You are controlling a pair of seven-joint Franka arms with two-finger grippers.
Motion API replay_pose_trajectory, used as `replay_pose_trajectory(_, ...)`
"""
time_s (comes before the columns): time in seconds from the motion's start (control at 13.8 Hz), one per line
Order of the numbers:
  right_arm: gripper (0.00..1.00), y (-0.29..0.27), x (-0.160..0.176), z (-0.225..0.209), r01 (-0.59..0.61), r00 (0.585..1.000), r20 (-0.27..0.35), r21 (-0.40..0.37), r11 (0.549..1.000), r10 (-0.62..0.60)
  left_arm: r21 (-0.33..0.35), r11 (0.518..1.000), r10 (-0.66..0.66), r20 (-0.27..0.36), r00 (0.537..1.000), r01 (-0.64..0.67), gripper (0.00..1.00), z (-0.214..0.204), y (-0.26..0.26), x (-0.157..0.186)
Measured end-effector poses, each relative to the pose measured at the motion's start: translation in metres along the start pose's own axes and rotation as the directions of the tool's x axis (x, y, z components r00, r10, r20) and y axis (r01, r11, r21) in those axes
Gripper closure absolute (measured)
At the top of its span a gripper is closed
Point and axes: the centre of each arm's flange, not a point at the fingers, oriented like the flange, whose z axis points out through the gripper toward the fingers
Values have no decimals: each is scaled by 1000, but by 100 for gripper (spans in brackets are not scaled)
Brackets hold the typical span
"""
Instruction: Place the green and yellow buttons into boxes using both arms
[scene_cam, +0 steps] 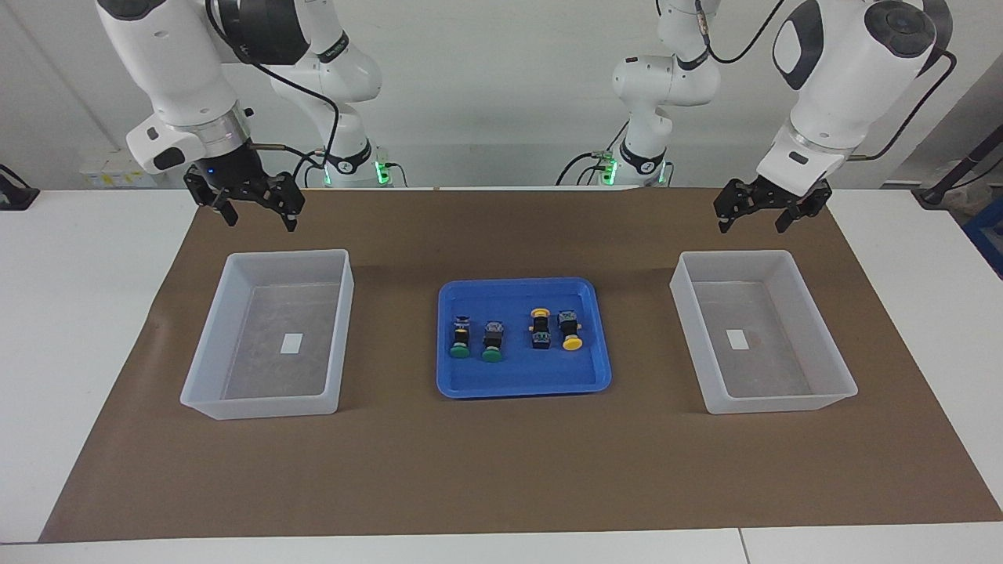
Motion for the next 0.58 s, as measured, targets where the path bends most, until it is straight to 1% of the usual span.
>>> replay_pose_trajectory(0.58,0,2,0,0,-4,1000,1,0,1000,4,0,1000,0,0,1000,0,0,0,0,0)
